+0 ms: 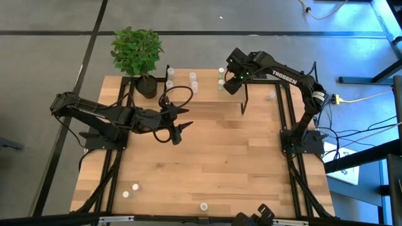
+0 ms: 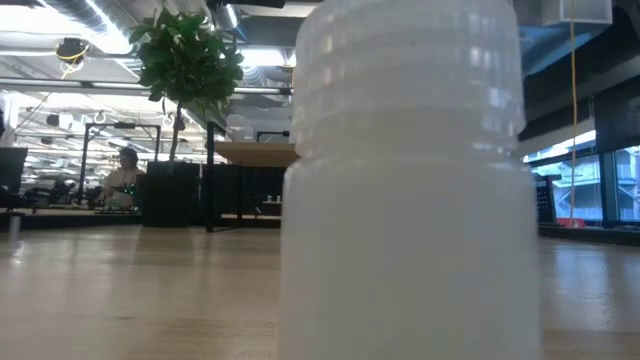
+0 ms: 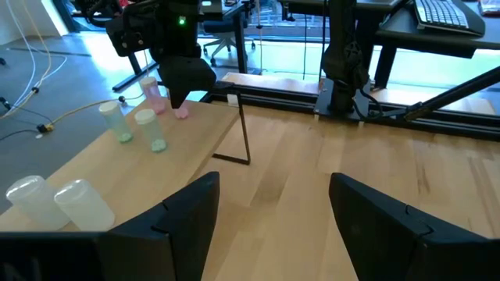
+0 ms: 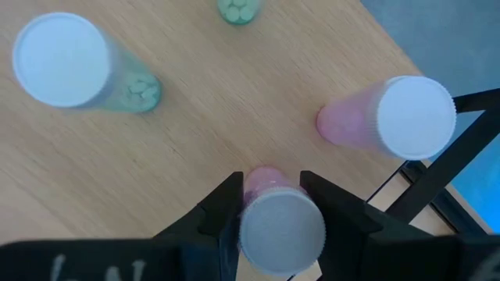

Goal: Pick and place medicine bottles onto shelf by color
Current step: Put the right red pill bottle on the shelf aligned with the other red pill bottle

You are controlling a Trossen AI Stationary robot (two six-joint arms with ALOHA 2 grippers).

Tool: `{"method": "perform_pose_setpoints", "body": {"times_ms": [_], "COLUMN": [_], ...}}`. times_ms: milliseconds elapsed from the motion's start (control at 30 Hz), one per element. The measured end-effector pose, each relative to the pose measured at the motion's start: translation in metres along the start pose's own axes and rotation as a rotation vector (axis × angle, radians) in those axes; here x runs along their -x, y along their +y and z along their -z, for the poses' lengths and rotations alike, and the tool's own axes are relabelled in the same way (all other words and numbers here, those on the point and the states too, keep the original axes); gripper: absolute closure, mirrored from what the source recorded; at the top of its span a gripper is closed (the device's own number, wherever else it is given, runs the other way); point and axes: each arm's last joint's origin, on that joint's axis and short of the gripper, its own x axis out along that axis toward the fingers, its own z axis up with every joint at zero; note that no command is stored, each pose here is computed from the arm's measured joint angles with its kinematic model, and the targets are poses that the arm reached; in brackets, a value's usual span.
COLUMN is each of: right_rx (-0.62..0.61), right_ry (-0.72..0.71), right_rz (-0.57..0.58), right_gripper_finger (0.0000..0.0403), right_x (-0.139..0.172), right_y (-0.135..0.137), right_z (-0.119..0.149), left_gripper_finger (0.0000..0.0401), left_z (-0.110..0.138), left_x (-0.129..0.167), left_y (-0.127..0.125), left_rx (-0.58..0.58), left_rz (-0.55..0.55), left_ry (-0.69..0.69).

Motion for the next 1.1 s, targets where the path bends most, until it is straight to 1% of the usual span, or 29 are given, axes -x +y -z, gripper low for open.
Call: {"method": "perform_pose_setpoints", "body": {"times_ms": [533,733,1100], "right_rx": [-0.007,0.0,-0.006], "right_ry": [-0.003,-0.003,-0.008], "right_rz": [0.0,0.0,-0.001], "right_gripper_finger": [0.0279,0.0259,0.0201], "right_x": [-0.0002,0.0,0.0001], "right_y": [0.0002,0.0001,0.0002], "right_z": [-0.0003,-0.0002,-0.0006], "left_gripper_finger": [0.0164,0.0164,0.0164], "left_z": [0.0,0.0001,0.0], "left_x": [0.0,0.0,0.0], "left_y": [0.0,0.0,0.0], "left_rx": [0.0,0.0,0.001], "left_rz": [0.0,0.0,0.0], "left_ry": [0.0,0.0,0.0]}}
